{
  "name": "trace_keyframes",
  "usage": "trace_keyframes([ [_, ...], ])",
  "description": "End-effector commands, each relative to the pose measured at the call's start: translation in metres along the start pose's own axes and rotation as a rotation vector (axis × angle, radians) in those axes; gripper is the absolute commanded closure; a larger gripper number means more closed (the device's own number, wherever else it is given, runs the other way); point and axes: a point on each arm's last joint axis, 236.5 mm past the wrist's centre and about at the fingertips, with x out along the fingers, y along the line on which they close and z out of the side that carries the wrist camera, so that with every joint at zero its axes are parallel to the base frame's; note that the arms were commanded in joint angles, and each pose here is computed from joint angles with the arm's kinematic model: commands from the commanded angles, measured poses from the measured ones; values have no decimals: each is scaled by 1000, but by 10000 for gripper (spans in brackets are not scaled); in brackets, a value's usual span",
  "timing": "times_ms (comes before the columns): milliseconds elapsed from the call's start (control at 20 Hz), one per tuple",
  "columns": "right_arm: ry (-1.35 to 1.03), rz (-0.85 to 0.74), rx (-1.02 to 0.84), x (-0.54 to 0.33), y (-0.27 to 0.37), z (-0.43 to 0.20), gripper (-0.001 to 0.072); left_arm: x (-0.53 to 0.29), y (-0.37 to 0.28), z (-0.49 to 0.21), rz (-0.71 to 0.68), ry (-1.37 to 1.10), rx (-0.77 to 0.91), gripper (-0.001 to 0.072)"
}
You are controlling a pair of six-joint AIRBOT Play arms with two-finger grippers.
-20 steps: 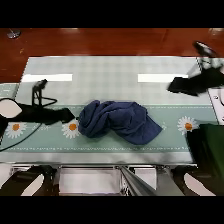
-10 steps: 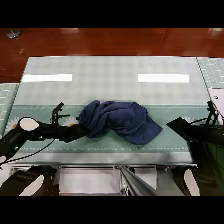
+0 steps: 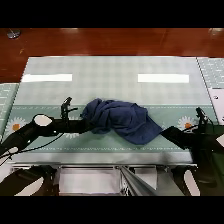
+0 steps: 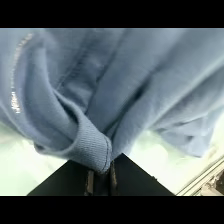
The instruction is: Fold the shirts.
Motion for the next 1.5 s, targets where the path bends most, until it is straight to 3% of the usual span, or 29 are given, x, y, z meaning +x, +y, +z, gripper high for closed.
trace_keyframes([
  [0,18,-5,4,9,5,-8,87,-2,-22,13,-42,-9,69,673],
  [150,-15,24,-26,18,20,-1,87,-4,-27,18,-49,-19,80,673],
  [500,244,13,-27,67,34,-49,87,-4,-29,14,-56,-3,87,672],
  [800,200,101,35,93,65,-29,98,-4,-31,8,-66,20,90,672],
  [850,185,115,42,95,72,-20,124,-4,-34,2,-76,46,109,672],
  [900,178,125,37,95,79,-13,242,-4,-36,-5,-88,71,142,672],
  [950,171,134,15,95,86,-5,419,-5,-37,-8,-93,84,156,672],
  [1000,169,147,-39,94,94,1,696,-5,-38,-7,-95,83,156,672],
  [1150,121,195,-173,76,126,33,687,-22,-59,13,-143,56,182,672],
  [1250,-28,257,-259,33,167,87,688,-60,-96,42,-225,5,242,672],
  [1450,-503,359,-515,-146,272,189,688,-199,-192,129,-306,-372,485,673],
])
